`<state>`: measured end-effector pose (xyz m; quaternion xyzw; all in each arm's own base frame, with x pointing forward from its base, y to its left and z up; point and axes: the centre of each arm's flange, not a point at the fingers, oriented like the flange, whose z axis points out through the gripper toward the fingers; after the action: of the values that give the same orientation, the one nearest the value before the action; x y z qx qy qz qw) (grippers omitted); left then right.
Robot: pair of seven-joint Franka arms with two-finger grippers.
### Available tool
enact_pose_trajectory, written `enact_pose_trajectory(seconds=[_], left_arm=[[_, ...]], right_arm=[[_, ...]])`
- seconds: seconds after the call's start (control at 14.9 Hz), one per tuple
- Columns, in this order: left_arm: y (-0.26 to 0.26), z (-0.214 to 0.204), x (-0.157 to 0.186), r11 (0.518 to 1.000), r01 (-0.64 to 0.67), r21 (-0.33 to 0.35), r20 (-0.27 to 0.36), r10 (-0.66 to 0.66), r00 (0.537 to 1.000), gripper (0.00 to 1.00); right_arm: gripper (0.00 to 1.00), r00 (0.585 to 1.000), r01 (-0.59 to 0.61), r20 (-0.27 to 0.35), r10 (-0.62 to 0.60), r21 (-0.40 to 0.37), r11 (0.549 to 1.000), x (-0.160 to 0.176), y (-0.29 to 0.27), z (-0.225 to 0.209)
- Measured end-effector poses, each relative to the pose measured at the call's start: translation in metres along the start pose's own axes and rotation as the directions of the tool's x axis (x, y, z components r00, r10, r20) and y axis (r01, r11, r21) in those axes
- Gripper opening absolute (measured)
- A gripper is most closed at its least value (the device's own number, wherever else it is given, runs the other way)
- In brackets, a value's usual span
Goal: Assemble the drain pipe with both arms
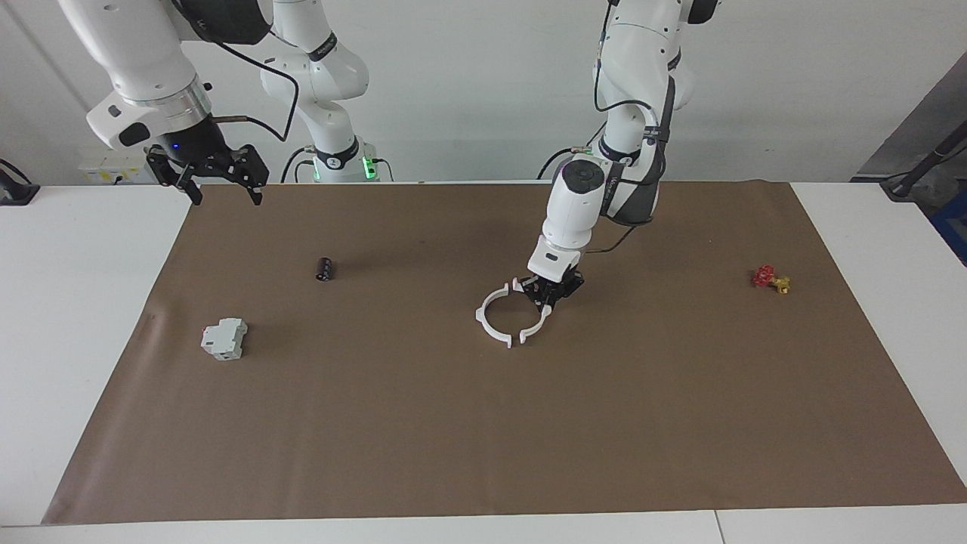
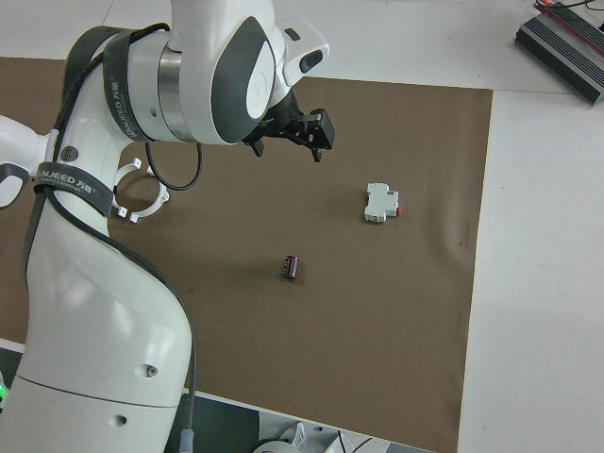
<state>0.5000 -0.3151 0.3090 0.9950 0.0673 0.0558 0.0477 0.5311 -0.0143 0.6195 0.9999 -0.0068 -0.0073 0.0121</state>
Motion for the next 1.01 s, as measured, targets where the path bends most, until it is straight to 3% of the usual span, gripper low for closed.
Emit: enact_pose_trajectory(seconds=[1.01], left_arm=[[0.007, 0.014, -0.003, 1.000, -0.007, -0.006, -0.008, 0.007, 1.000, 0.21]], right_arm=[[1.00, 1.000, 0.000, 0.000, 0.000, 0.000, 1.000, 0.000, 0.000, 0.000]])
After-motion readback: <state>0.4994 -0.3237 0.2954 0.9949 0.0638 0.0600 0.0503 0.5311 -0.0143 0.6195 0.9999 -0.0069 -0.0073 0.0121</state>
